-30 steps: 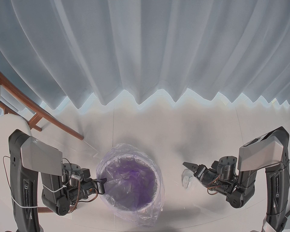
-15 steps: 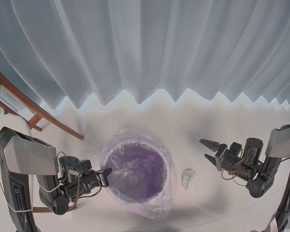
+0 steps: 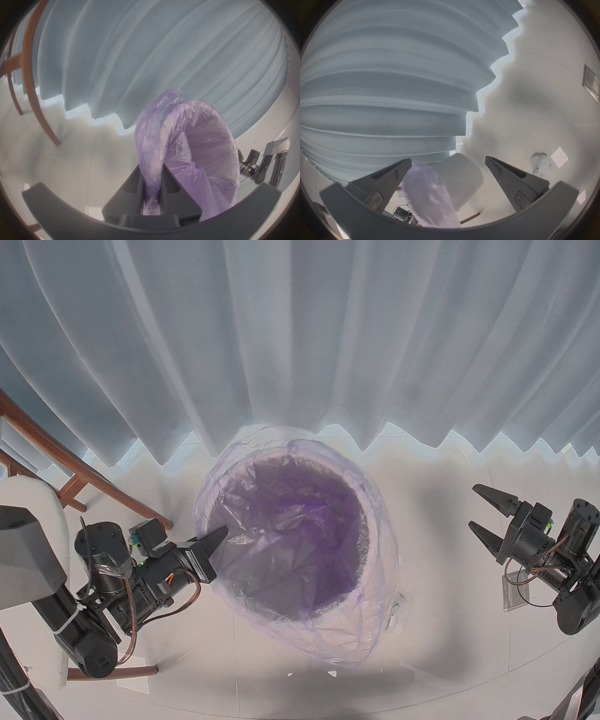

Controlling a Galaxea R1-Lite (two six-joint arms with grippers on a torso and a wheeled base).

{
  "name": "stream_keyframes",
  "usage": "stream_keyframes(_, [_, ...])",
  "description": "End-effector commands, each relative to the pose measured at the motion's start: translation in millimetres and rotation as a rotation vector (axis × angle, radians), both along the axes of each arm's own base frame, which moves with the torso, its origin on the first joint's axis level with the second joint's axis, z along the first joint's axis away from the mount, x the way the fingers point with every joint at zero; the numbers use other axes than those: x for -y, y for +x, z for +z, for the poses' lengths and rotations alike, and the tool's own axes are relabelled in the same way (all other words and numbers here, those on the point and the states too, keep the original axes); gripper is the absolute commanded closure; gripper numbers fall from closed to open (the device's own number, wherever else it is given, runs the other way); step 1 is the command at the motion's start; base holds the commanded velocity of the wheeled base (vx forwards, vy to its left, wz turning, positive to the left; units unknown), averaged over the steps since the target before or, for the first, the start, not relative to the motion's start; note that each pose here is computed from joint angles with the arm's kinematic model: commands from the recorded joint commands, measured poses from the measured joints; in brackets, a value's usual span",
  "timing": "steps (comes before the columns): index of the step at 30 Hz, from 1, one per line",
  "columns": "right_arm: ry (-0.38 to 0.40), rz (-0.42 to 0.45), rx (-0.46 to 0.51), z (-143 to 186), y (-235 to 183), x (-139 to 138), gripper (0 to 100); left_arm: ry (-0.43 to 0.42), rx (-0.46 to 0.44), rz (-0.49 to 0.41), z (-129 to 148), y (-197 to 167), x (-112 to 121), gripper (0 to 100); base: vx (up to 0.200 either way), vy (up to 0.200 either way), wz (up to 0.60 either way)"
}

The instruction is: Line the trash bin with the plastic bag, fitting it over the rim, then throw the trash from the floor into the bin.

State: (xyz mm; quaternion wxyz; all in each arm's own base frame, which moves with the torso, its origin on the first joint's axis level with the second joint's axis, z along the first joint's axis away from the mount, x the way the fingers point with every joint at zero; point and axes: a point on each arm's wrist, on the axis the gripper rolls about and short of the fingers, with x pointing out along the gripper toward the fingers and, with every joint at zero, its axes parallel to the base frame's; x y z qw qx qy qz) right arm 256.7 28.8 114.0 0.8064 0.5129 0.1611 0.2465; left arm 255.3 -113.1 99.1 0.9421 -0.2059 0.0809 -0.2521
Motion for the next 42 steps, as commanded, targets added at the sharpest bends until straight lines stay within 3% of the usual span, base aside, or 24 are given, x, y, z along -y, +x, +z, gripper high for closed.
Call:
stream_keyframes(1, [0.009, 0.005, 0.026, 6, -4, 1, 0, -0.073, 0.144, -0.054, 43, -19, 8, 100, 0.0, 0.0, 0.0])
stream_keyframes(7, [0.009, 0.019, 0.02, 5, -4, -2, 0, -0.122, 0.218, -0.096, 63, -21, 19, 100, 0.0, 0.0, 0.0])
stream_keyframes(13, [-0.001, 0.099, 0.031, 6, -12, -21, 0, -0.165, 0.294, -0.09, 86, -35, 10, 100, 0.0, 0.0, 0.0])
stream_keyframes(16, [-0.035, 0.194, 0.131, 22, -28, -45, 0, -0.185, 0.346, -0.083, 100, -46, -1, 100, 0.0, 0.0, 0.0])
stream_keyframes(22, [-0.019, 0.24, 0.303, 67, -47, -51, 0, -0.175, 0.348, -0.071, 99, -45, -3, 100, 0.0, 0.0, 0.0])
stream_keyframes(27, [-0.018, 0.235, 0.235, 84, -51, -47, 0, -0.174, 0.341, -0.066, 98, -45, -3, 100, 0.0, 0.0, 0.0])
stream_keyframes(33, [0.022, 0.412, 0.192, 80, -84, -57, 0, -0.176, 0.336, -0.074, 97, -45, -3, 100, 0.0, 0.0, 0.0])
stream_keyframes(42, [0.034, 0.472, 0.089, 64, -75, -74, 0, -0.159, 0.299, -0.09, 87, -48, 0, 100, 0.0, 0.0, 0.0])
